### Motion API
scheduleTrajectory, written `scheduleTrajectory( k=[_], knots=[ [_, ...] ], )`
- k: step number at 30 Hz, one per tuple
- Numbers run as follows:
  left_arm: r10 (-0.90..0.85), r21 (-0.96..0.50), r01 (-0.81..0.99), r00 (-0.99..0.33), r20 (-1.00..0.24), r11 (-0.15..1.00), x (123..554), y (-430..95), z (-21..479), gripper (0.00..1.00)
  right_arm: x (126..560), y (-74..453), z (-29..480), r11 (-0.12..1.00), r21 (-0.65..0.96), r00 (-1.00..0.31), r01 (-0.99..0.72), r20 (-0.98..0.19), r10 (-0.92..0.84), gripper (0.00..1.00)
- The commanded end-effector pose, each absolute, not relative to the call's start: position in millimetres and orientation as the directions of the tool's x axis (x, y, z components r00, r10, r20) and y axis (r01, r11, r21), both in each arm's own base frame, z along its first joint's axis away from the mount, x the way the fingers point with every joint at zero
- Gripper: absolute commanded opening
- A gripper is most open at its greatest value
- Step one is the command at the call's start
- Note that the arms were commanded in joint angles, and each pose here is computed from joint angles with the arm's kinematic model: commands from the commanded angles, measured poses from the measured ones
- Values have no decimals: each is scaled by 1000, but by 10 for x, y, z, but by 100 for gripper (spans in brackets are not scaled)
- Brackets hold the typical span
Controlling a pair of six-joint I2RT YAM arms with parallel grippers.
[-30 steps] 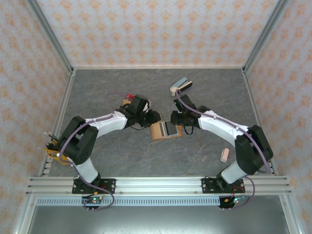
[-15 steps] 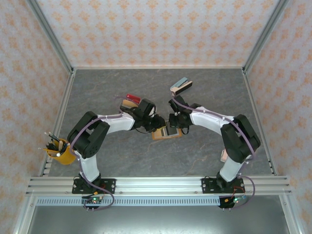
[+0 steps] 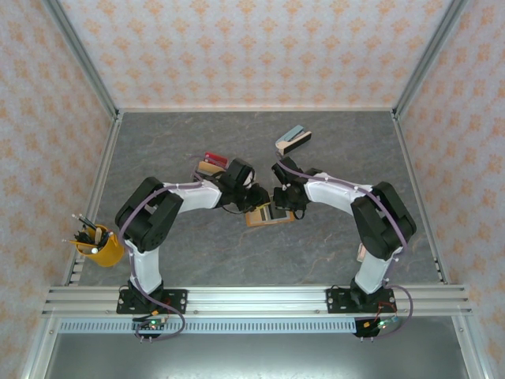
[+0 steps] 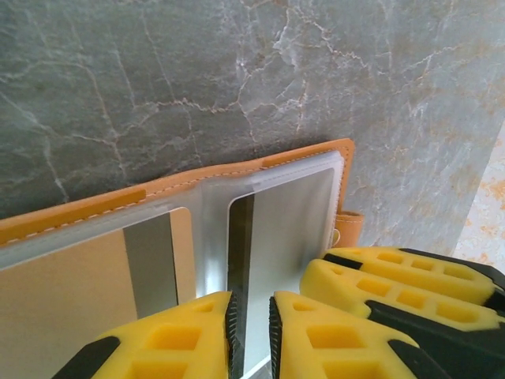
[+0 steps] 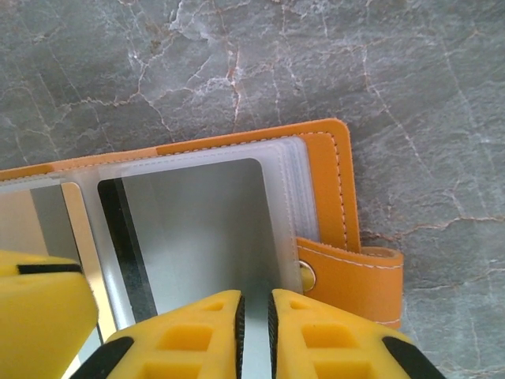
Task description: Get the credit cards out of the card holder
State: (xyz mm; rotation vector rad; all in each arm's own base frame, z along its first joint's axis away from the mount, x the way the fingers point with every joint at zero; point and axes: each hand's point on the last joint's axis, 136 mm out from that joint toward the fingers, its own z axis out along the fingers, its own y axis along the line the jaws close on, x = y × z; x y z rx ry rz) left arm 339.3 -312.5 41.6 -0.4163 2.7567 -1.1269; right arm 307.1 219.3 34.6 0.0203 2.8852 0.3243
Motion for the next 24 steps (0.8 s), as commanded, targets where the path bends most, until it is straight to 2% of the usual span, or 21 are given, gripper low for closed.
scheduleTrajectory(
  k=[1, 24],
  knots=[
    [-300, -689, -211, -954, -9, 693, 3416, -3162, 350, 22, 3033, 2168, 262, 975, 222, -980, 11, -193, 55, 18],
    [-266, -663, -198, -964, -2, 722, 3399, -3150, 227, 22, 2956, 2145, 41, 967, 252, -991, 47, -109, 76, 18]
  ],
)
